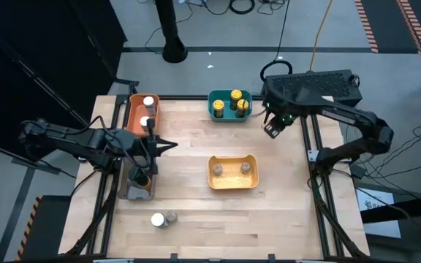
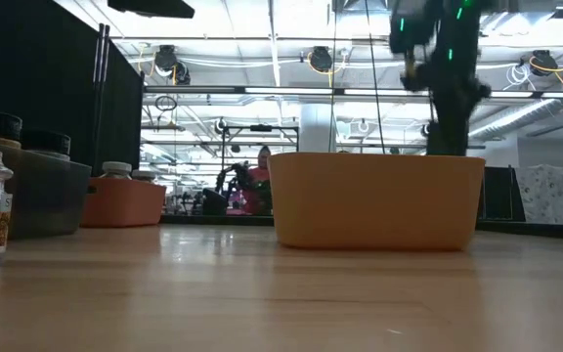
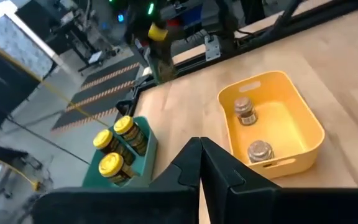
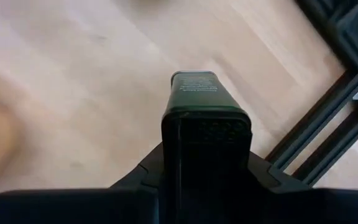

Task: Sort spices by type
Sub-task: Put the black seasoning can into the black bin

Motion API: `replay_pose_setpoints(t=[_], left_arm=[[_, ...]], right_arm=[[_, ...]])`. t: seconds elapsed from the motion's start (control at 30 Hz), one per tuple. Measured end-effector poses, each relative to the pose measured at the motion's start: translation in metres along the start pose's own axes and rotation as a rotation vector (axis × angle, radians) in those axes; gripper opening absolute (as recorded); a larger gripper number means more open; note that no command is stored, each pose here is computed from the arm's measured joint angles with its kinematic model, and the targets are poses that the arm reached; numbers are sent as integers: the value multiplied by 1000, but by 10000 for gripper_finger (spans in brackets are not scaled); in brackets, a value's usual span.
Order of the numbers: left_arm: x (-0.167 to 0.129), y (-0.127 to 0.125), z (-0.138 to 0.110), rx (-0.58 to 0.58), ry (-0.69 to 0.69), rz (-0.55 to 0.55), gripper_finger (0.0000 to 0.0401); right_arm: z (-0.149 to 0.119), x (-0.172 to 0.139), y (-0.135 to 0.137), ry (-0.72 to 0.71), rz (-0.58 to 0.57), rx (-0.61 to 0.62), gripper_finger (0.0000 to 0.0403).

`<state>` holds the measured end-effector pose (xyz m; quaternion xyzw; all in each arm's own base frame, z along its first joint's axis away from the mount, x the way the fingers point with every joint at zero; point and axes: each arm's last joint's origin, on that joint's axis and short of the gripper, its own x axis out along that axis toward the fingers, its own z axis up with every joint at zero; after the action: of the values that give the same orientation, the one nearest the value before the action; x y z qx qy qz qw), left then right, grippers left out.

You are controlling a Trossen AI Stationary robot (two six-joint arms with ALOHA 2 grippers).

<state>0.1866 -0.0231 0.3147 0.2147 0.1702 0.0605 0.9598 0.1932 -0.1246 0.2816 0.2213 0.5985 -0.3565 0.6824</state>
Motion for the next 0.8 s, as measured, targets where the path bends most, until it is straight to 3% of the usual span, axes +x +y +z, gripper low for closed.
replay_pose_setpoints(t=[0.23,0.47,0.6,0.8], left_arm=[[17,-6,1,-57,8,1,9],[39,-16,0,-55,24,-13,20],[49,-22,-3,-87,38,-56,67],[63,-30,-8,-130,82,-72,170]], right_arm=[[-26,-60,84,-234,111,-145,97],[-34,-68,177,-388,225,-381,97],[-28,-64,216,-445,258,-493,97],[-12,-57,253,-492,244,-592,97]])
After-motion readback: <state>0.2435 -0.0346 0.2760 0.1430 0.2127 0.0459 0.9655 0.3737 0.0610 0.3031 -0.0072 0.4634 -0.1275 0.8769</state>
